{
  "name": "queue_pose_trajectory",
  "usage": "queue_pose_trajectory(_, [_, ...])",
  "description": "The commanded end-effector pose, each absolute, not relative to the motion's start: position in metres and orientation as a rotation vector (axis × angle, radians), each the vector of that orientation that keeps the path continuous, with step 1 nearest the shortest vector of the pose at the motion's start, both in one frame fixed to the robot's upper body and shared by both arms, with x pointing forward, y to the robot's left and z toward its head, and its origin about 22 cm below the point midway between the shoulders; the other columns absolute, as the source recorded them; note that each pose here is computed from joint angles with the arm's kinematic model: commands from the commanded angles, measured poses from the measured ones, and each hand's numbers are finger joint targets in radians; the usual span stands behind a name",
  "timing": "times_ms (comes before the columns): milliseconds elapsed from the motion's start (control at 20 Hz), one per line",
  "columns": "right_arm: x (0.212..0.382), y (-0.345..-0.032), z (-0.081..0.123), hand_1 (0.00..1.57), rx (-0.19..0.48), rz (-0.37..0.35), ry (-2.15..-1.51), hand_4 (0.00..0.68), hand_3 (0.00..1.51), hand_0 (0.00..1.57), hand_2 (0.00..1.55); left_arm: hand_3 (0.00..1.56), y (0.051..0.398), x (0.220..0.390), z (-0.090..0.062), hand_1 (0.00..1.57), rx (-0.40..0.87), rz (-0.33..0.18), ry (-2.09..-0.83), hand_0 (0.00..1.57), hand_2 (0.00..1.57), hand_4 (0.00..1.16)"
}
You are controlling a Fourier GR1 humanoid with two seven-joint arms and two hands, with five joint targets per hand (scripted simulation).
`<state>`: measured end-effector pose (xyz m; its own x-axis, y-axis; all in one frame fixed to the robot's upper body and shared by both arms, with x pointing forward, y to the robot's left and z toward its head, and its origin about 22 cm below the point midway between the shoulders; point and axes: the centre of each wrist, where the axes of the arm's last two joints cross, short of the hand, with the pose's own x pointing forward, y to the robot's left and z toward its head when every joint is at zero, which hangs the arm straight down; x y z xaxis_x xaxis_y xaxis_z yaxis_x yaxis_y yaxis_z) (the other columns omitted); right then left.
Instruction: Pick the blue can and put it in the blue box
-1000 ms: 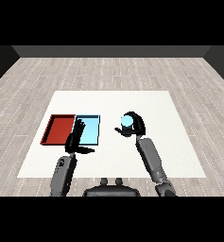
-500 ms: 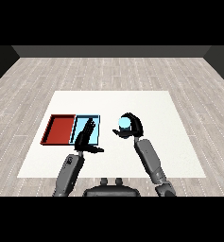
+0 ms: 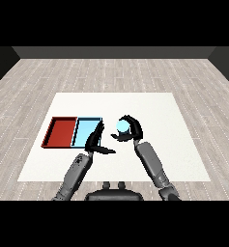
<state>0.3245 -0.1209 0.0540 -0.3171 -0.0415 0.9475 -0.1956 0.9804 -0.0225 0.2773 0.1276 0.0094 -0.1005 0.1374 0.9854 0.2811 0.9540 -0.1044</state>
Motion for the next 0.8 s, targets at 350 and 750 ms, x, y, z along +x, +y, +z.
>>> queue_pose_trajectory(350, [0.326, -0.107, 0.062, 1.43, 0.189, 0.212, -1.897, 0.608, 1.43, 1.43, 1.46, 0.0, 0.097, 0.276, -0.008, 0.0, -0.323, -0.147, -1.639, 0.0, 0.0, 0.0])
queue_pose_trajectory(750, [0.314, -0.091, 0.058, 1.43, 0.247, 0.252, -1.926, 0.612, 1.42, 1.43, 1.46, 0.0, 0.101, 0.301, -0.014, 0.0, -0.359, -0.145, -1.619, 0.0, 0.0, 0.0])
